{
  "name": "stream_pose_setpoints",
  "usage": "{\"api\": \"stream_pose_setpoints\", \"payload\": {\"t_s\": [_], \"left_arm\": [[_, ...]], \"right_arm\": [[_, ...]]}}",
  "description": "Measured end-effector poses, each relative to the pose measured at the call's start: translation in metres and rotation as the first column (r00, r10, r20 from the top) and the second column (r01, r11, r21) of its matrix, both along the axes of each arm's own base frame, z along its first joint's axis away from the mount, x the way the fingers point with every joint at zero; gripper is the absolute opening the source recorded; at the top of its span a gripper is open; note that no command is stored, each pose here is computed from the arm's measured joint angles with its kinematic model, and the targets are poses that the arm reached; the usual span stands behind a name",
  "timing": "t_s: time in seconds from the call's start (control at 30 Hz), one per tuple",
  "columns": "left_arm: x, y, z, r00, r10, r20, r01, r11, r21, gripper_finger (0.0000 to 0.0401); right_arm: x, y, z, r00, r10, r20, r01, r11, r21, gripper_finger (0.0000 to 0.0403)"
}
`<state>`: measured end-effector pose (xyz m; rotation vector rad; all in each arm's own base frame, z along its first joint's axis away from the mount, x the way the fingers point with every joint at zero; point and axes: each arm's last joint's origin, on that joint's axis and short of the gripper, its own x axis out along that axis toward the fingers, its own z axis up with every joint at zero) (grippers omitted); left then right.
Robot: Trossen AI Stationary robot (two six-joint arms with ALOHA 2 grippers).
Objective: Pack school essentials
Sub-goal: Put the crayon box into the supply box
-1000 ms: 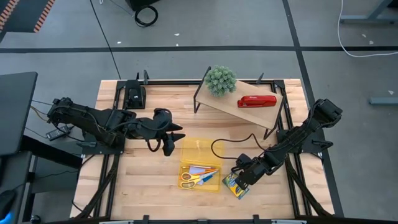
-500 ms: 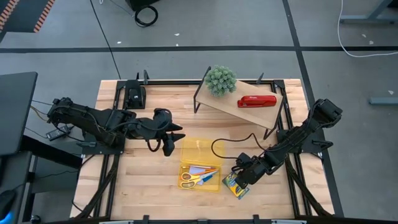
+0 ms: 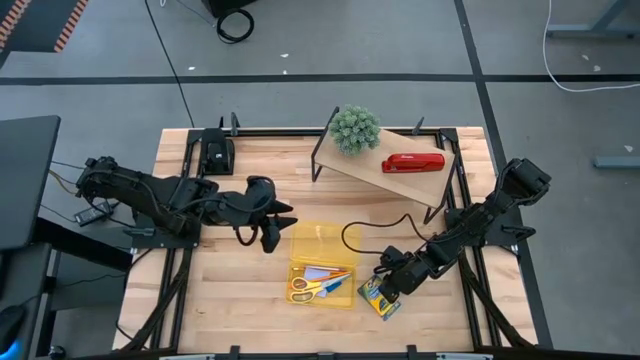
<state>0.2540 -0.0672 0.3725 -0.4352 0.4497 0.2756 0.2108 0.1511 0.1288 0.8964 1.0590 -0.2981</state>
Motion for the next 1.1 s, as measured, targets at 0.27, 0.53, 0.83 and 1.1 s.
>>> {"api": "stream_pose_setpoints", "payload": {"t_s": [0.27, 0.53, 0.83, 1.1], "left_arm": [[0.0, -0.001, 0.0, 1.0, -0.004, 0.0, 0.004, 1.0, 0.0, 0.0172], [0.0, -0.001, 0.0, 1.0, -0.005, 0.0, 0.005, 1.0, 0.001, 0.0172], [-0.001, -0.003, 0.0, 1.0, -0.011, -0.001, 0.011, 1.0, 0.001, 0.0172], [-0.001, -0.004, 0.0, 1.0, -0.018, -0.002, 0.018, 1.0, 0.003, 0.0172]], "right_arm": [[0.0, -0.001, 0.0, 1.0, -0.003, 0.006, 0.003, 1.0, -0.019, 0.0063], [0.0, -0.001, 0.0, 1.0, -0.004, 0.012, 0.004, 1.0, -0.016, 0.0015], [0.004, 0.005, 0.007, 1.0, 0.024, -0.006, -0.024, 0.999, 0.046, 0.0011], [0.007, 0.008, 0.037, 0.998, 0.003, 0.07, -0.014, 0.989, 0.151, 0.001]]}}
